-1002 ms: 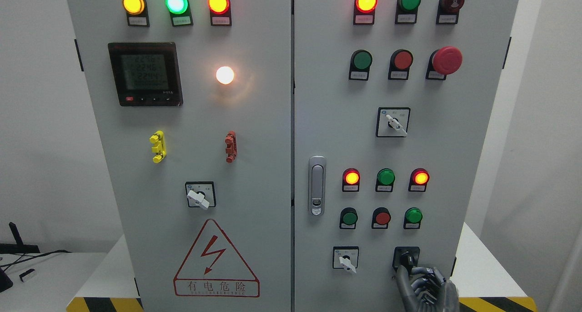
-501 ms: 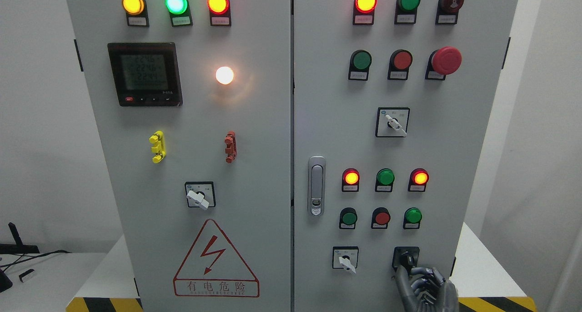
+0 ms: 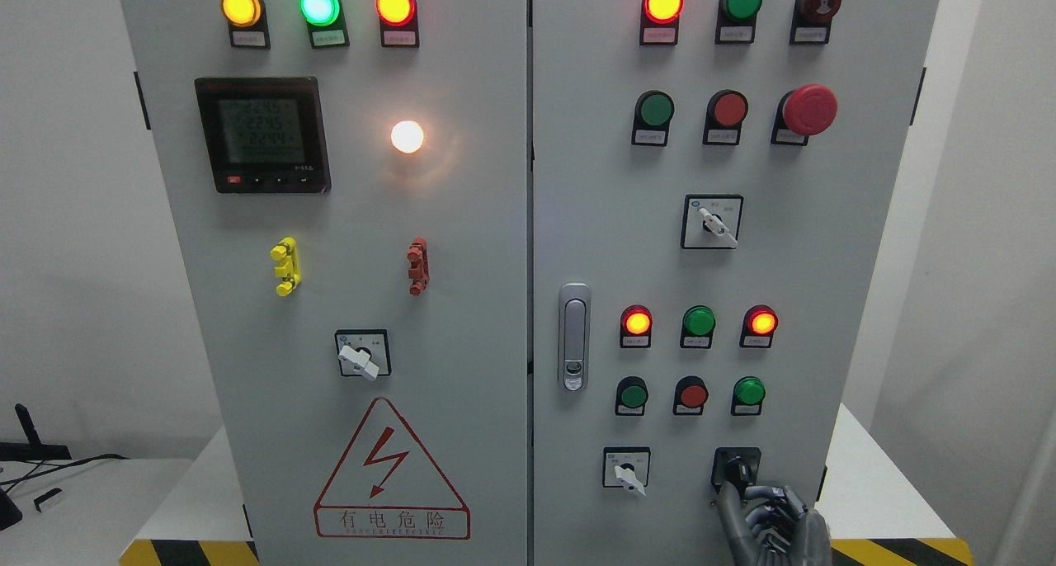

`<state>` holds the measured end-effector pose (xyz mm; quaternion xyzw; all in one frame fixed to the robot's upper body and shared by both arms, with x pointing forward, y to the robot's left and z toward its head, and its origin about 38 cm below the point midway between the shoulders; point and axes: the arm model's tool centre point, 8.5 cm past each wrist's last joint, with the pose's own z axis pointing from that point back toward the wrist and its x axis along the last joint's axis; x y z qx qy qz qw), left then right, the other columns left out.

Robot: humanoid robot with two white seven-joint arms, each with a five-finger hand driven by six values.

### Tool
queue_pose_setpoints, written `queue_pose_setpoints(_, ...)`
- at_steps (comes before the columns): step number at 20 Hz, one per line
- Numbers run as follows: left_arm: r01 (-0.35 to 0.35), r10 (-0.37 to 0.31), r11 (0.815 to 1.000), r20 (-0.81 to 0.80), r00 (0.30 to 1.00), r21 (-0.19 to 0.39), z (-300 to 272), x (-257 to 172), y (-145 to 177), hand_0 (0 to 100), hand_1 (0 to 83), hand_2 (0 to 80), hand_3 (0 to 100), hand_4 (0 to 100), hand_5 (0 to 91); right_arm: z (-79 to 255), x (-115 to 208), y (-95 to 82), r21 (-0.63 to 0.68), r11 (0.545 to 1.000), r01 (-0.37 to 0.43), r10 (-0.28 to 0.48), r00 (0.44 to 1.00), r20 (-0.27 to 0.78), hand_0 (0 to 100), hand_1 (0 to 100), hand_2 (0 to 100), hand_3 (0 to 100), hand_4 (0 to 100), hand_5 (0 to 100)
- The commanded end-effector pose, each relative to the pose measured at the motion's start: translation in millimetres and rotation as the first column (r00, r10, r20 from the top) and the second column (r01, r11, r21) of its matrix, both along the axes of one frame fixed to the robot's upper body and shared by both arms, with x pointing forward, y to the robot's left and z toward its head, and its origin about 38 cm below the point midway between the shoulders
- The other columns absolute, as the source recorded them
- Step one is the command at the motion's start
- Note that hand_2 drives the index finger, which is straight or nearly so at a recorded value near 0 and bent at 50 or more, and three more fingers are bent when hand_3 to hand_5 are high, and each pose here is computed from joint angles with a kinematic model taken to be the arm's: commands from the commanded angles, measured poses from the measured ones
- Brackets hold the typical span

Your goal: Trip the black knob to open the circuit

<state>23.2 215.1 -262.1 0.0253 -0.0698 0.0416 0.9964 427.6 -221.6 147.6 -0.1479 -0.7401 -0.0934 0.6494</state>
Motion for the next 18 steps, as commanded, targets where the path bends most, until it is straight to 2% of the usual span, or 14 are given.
queue_pose_setpoints(1, 0.031, -0.031, 1.000, -0.001, 1.000, 0.000, 0.0, -0.1, -0.2, 12, 38.9, 0.0, 0, 0, 0.0, -0.2, 0.3, 3.8, 0.019, 1.000, -0.013, 0.013, 1.000, 0.001, 30, 67, 61, 86, 89, 98)
queue_pose_setpoints(18, 0.031, -0.031, 1.000, -0.001, 1.000, -0.002, 0.0, -0.1, -1.2, 12, 38.9, 0.0, 0, 0, 0.0, 0.9, 0.7, 5.1, 0.024, 1.000, -0.019, 0.019, 1.000, 0.004, 30, 67, 62, 87, 89, 99)
